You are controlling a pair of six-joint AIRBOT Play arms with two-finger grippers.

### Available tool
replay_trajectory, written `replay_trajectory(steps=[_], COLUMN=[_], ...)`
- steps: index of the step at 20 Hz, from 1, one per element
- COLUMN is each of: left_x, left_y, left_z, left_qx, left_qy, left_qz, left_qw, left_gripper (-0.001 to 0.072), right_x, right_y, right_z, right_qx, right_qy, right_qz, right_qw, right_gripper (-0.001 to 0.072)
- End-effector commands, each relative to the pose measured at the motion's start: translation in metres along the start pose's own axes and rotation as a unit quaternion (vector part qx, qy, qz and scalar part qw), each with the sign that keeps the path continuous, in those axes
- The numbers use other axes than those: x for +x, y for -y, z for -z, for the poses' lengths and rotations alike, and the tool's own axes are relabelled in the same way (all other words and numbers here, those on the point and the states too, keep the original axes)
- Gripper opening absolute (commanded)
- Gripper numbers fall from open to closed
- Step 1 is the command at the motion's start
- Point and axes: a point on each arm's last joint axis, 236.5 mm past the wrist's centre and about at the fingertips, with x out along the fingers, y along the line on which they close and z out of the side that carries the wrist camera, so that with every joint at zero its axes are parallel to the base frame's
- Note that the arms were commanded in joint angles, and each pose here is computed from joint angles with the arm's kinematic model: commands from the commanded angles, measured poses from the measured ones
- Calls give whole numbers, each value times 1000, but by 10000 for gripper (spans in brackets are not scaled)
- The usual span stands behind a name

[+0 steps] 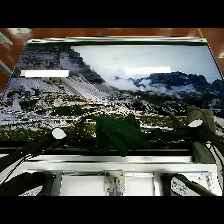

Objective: Fold the shirts.

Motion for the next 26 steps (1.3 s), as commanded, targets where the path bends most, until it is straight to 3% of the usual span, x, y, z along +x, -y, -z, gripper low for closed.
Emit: replay_trajectory(steps=[1,2,3,4,5,10,13,16,19,21,23,24,26], left_x=[-4,-4,-4,-5,-7,-50,-147,-312,-454,-511,-543,-551,-559], left_y=[5,5,7,10,13,33,97,188,261,293,295,284,237], left_z=[-1,-1,-2,-3,-7,-62,-118,-144,-103,-61,-32,-24,-19], left_qx=[4,4,6,9,12,67,177,294,361,391,404,402,359], left_qy=[4,4,5,5,8,59,168,368,523,584,618,623,609], left_qz=[6,6,8,10,12,10,16,-12,-33,-38,-85,-126,-222], left_qw=[1000,1000,1000,1000,1000,996,970,882,771,710,669,659,671], left_gripper=[43,43,43,42,41,40,39,39,40,40,41,40,40], right_x=[23,27,28,25,20,-72,-181,-309,-400,-424,-434,-438,-444], right_y=[-13,-14,-14,-17,-23,-115,-215,-304,-354,-369,-375,-375,-368], right_z=[-4,-5,-7,-10,-12,-45,-47,-14,41,78,104,114,126], right_qx=[2,-5,-10,-12,-21,-191,-314,-404,-418,-430,-444,-447,-445], right_qy=[-6,-4,1,3,3,103,263,455,580,606,617,626,642], right_qz=[-19,-12,-8,-11,-15,-44,-70,-75,-104,-118,-119,-116,-92], right_qw=[1000,1000,1000,1000,1000,975,910,790,691,659,638,629,617], right_gripper=[684,682,554,202,71,64,64,64,64,65,64,64,64])
